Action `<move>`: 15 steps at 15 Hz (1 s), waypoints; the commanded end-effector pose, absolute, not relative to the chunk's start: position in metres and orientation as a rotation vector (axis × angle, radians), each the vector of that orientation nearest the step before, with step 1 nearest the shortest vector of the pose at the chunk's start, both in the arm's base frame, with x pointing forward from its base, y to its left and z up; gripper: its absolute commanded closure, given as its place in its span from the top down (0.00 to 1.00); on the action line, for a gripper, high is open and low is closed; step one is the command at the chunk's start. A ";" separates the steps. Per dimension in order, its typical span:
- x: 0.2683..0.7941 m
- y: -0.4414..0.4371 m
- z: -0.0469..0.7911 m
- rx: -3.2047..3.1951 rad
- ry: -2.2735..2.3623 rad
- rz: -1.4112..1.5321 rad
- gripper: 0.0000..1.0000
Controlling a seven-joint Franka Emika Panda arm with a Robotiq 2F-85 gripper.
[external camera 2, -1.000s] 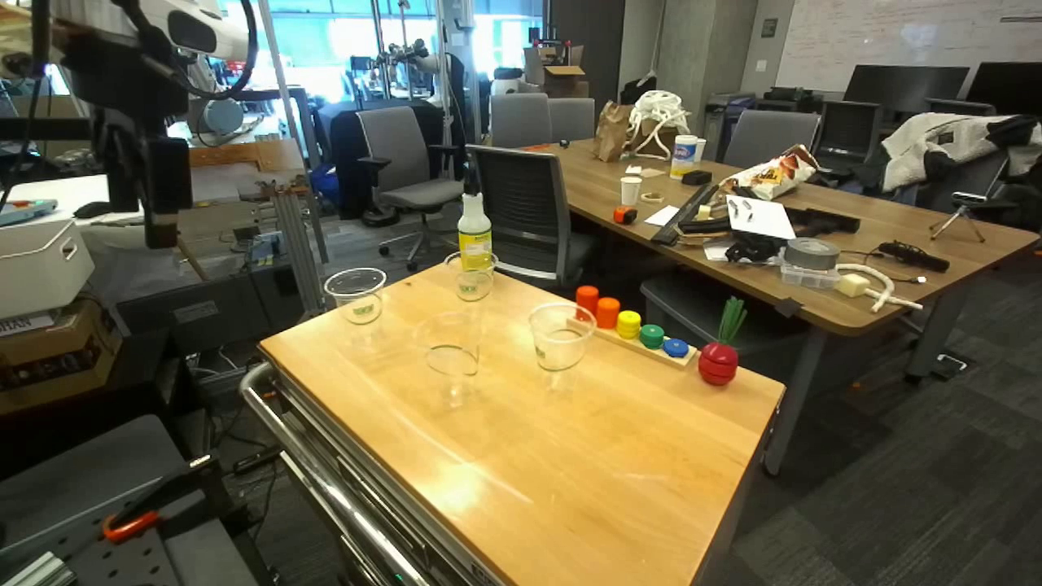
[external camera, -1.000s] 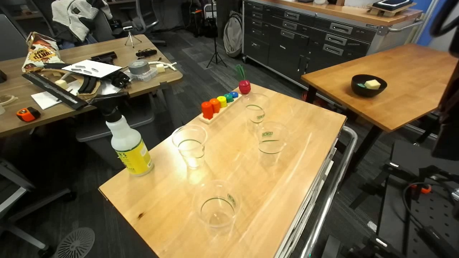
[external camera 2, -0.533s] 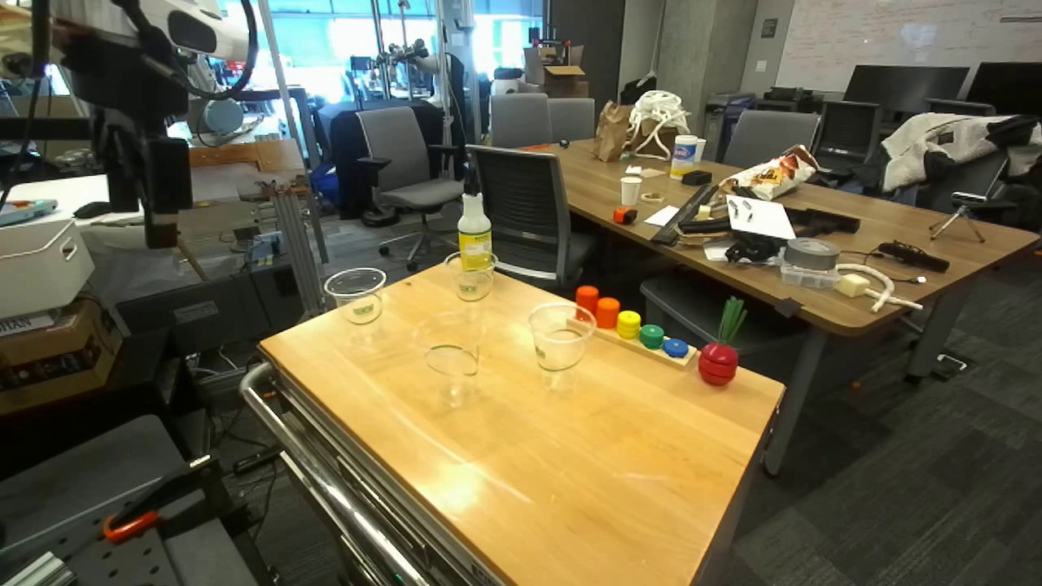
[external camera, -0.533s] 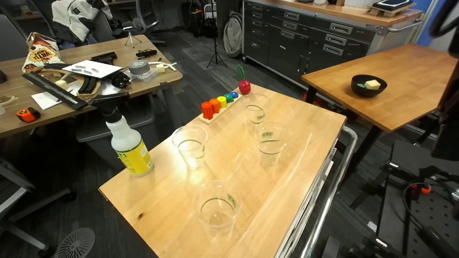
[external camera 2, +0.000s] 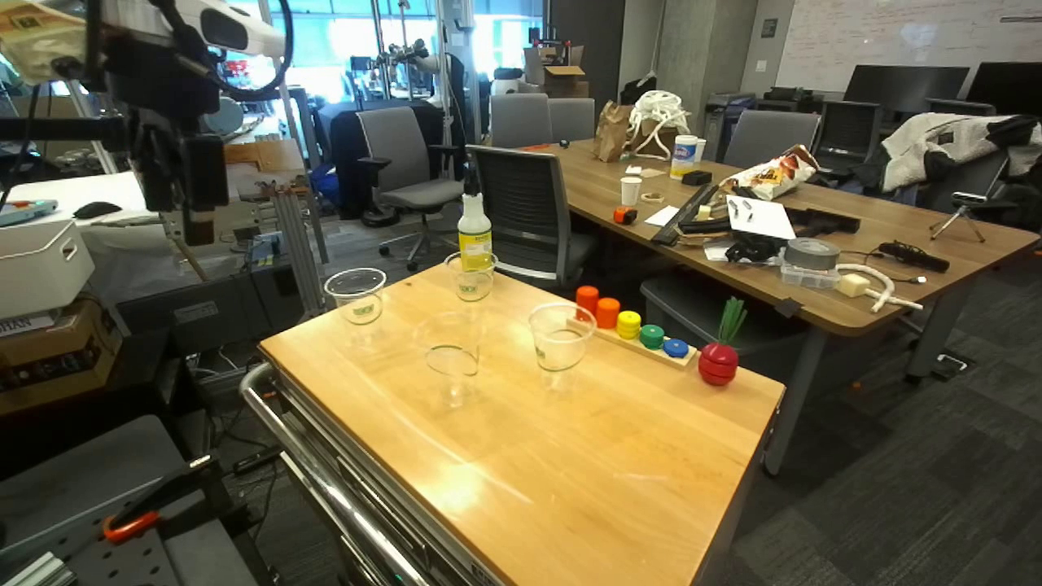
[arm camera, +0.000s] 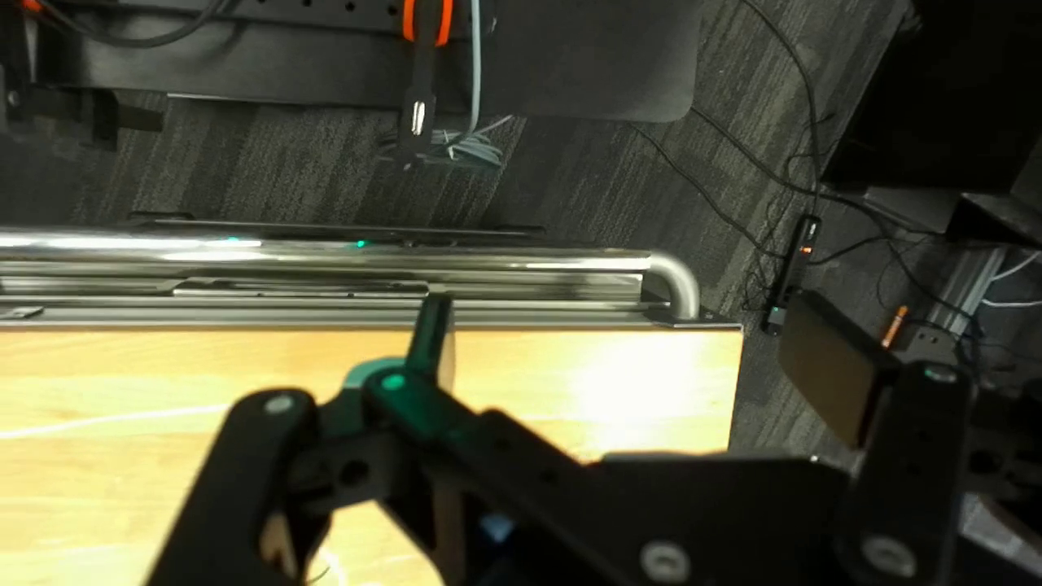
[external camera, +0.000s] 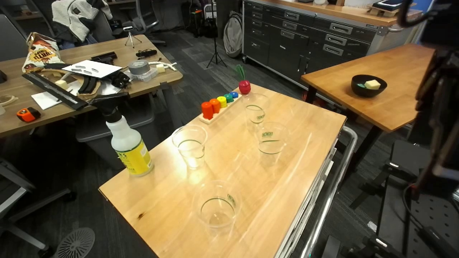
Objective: Stack the cups
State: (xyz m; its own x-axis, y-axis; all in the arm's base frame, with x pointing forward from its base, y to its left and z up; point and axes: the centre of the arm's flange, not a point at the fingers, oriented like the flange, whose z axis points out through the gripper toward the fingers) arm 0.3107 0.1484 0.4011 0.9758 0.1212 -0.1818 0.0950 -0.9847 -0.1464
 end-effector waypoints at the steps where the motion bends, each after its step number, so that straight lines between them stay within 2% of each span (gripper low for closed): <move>1: 0.368 0.125 0.414 -3.000 -0.161 0.186 1.00; 6: 0.448 0.076 0.415 -3.046 -0.115 0.128 1.00; 15: 0.556 0.010 0.329 -3.108 0.044 0.151 1.00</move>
State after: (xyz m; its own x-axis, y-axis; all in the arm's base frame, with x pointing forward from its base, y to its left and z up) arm 0.5119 0.0201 0.3419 0.9932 -0.0074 -0.1163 -0.0113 -0.9994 -0.0325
